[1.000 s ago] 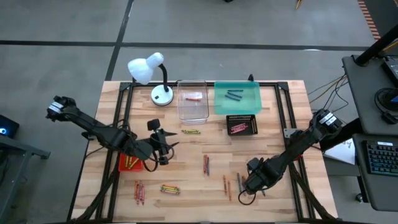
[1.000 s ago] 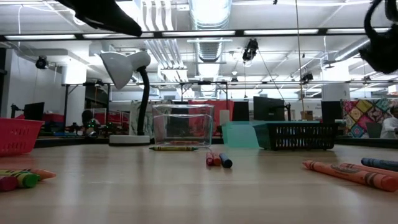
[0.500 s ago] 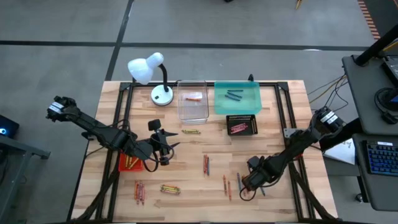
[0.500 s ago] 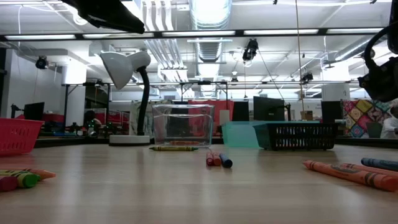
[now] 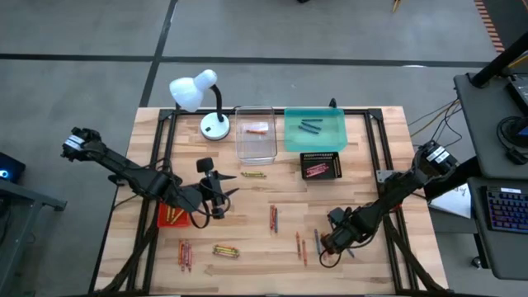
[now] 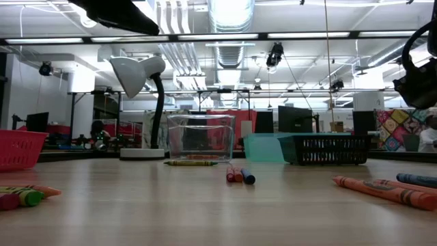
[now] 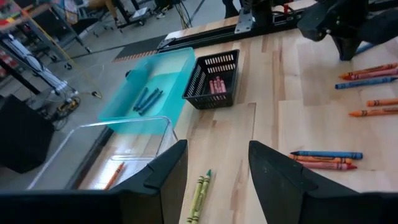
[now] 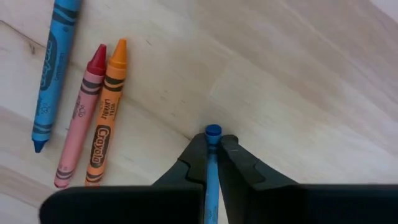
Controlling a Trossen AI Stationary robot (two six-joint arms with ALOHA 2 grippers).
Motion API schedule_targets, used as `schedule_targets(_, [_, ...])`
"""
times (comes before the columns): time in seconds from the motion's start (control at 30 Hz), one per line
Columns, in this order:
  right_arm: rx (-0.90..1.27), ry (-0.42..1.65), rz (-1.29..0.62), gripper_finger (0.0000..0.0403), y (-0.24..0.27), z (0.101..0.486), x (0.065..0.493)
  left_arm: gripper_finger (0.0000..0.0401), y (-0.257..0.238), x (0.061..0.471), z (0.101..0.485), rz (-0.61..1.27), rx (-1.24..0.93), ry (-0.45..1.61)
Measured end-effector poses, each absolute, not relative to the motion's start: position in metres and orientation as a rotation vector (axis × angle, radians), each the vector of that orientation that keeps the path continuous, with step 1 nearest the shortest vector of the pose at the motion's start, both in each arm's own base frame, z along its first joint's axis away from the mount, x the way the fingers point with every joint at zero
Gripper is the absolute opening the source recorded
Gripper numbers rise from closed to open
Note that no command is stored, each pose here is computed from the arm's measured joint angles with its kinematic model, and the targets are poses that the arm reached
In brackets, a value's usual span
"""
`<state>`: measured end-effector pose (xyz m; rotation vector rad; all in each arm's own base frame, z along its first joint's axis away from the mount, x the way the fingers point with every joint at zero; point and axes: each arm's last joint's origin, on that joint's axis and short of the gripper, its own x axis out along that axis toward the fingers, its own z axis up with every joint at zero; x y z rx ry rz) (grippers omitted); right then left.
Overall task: Sort crayons
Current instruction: Put the blue crayon into the blue bin
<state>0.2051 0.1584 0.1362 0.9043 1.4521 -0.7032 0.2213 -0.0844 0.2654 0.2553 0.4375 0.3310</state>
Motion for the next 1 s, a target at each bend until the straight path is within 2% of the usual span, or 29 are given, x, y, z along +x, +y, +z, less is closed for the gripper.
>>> schedule_targets(0.1, [0.885, 1.405, -0.713, 0.0012, 0.155, 0.145, 0.204, 0.0153, -0.084, 0.22, 0.267, 0.322, 0.298, 0.438])
schedule_targets(0.27, [0.901, 1.205, -0.692, 0.0011, 0.145, 0.17, 0.212, 0.0153, -0.082, 0.219, 0.27, 0.306, 0.386, 0.444])
schedule_targets(0.47, [0.836, 1.024, -0.653, 0.0012, 0.122, 0.197, 0.224, 0.0153, -0.08, 0.219, 0.271, 0.316, 0.387, 0.437])
schedule_targets(1.0, [0.671, 0.957, -0.605, 0.0012, 0.097, 0.209, 0.237, 0.0153, -0.079, 0.218, 0.267, 0.325, 0.357, 0.461])
